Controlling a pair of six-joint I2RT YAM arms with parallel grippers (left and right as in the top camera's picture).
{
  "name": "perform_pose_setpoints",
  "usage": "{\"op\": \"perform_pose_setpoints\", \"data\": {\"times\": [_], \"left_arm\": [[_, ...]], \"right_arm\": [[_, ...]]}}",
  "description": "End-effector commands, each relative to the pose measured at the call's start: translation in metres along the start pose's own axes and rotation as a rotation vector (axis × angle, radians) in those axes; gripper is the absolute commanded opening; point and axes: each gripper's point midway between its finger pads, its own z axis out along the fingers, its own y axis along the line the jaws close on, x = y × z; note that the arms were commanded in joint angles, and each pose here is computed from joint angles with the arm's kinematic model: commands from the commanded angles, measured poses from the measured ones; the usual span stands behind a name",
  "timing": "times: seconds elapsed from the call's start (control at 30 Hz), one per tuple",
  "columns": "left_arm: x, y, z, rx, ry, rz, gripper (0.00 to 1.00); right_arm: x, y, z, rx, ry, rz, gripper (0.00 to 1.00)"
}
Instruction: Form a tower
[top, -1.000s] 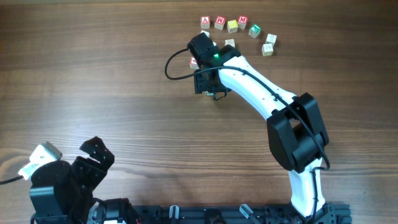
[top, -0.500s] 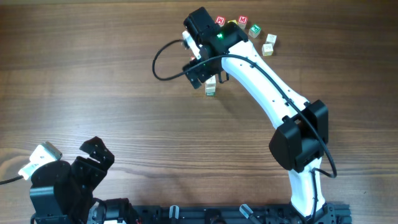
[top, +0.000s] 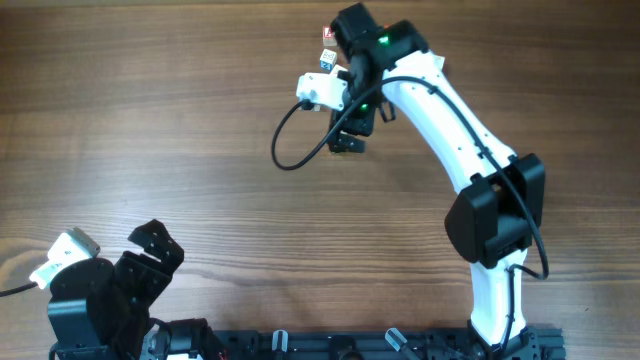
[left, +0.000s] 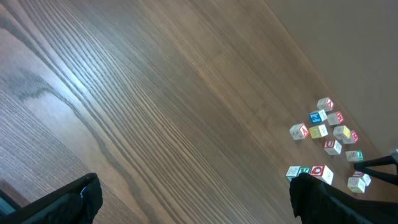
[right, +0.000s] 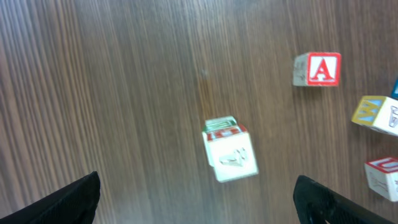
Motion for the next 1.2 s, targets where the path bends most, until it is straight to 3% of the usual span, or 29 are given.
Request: {"op": "perform_pose_setpoints", "data": {"times": [0.0,0.33,0.77,1.17], "left_arm": [[0.001,-0.002,-0.001,0.013,0.004,0.0,1.0],[0.001,-0.002,-0.001,0.013,0.004,0.0,1.0],[0.001,-0.002,-0.001,0.013,0.004,-0.001,1.0],[0.001,-0.002,-0.001,0.013,0.004,0.0,1.0]], "right_arm": [[0.007,-0.001,0.033,-0.07,0.023,-0.085,1.0],[0.024,-0.012,0.072,-0.083,0.1,-0.115,1.0],[0.028,-0.025,0.087,-0.045,0.125,-0.126,0.99],[0.028,-0.026,0.087,-0.042,0.122,-0.124,0.85]]}}
